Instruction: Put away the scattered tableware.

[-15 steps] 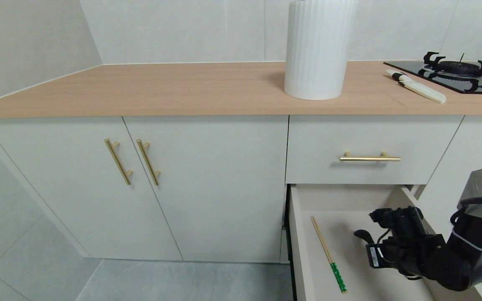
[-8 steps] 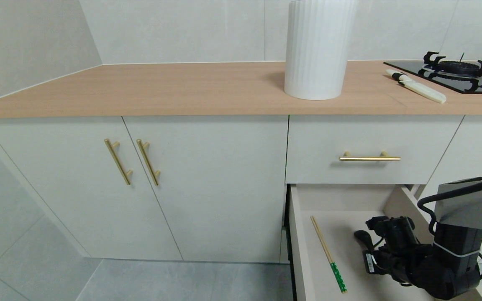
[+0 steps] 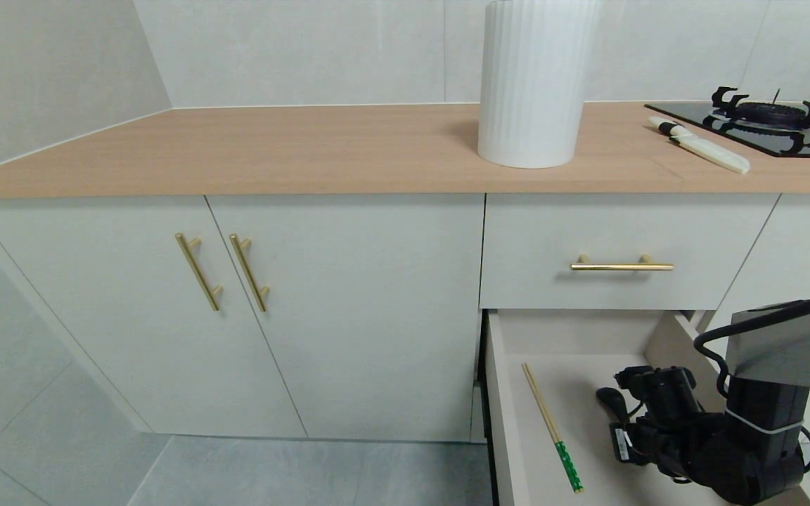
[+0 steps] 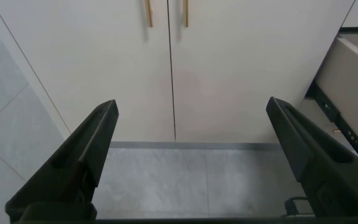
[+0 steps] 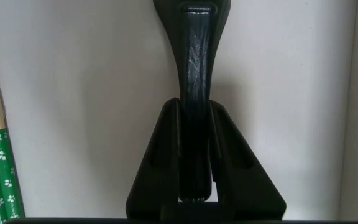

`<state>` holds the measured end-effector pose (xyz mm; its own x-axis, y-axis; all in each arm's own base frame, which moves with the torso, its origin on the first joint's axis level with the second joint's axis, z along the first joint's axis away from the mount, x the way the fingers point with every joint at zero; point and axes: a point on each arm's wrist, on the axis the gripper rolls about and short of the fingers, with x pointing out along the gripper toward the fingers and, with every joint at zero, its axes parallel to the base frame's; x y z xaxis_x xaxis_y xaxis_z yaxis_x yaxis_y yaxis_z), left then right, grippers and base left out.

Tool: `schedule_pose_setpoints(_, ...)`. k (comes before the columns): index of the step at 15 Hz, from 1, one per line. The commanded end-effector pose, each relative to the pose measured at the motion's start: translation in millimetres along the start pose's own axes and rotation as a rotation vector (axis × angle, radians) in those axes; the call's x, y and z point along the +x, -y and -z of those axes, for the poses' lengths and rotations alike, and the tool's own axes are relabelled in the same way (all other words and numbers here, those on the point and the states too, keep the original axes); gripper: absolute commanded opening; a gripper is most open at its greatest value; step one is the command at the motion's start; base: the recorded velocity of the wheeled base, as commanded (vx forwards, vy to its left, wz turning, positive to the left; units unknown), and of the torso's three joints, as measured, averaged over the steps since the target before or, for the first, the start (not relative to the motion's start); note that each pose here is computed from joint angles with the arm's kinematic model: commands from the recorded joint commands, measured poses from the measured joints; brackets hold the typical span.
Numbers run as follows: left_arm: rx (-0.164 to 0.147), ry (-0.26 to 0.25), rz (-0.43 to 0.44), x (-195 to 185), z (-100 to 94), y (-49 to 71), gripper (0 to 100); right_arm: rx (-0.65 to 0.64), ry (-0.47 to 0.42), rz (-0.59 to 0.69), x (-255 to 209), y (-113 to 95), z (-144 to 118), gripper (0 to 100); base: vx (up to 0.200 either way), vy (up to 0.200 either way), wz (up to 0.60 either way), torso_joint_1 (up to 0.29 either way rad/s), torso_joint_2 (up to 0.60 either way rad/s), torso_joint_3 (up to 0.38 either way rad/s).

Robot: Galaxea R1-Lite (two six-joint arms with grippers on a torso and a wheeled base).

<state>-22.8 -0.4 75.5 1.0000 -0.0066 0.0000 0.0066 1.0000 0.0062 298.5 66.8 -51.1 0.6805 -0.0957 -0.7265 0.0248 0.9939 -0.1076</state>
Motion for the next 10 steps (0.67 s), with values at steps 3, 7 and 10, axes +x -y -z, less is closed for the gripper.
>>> schedule_pose_setpoints(3,0.0,0.0,0.0,0.0,0.0,0.0,100,0.002,0.007,-0.002,-1.7,0.1,-1.8,100,0.0,0.0,0.0,0.0,0.0,0.0)
schedule_pose_setpoints(7,0.0,0.0,0.0,0.0,0.0,0.0,100,0.027,0.104,-0.014,-32.8,6.0,-24.0,100,0.0,0.0,0.0,0.0,0.0,0.0)
schedule_pose_setpoints(10,0.0,0.0,0.0,0.0,0.0,0.0,100,0.047,0.18,-0.024,-69.2,13.5,-44.8,100,0.0,0.0,0.0,0.0,0.0,0.0)
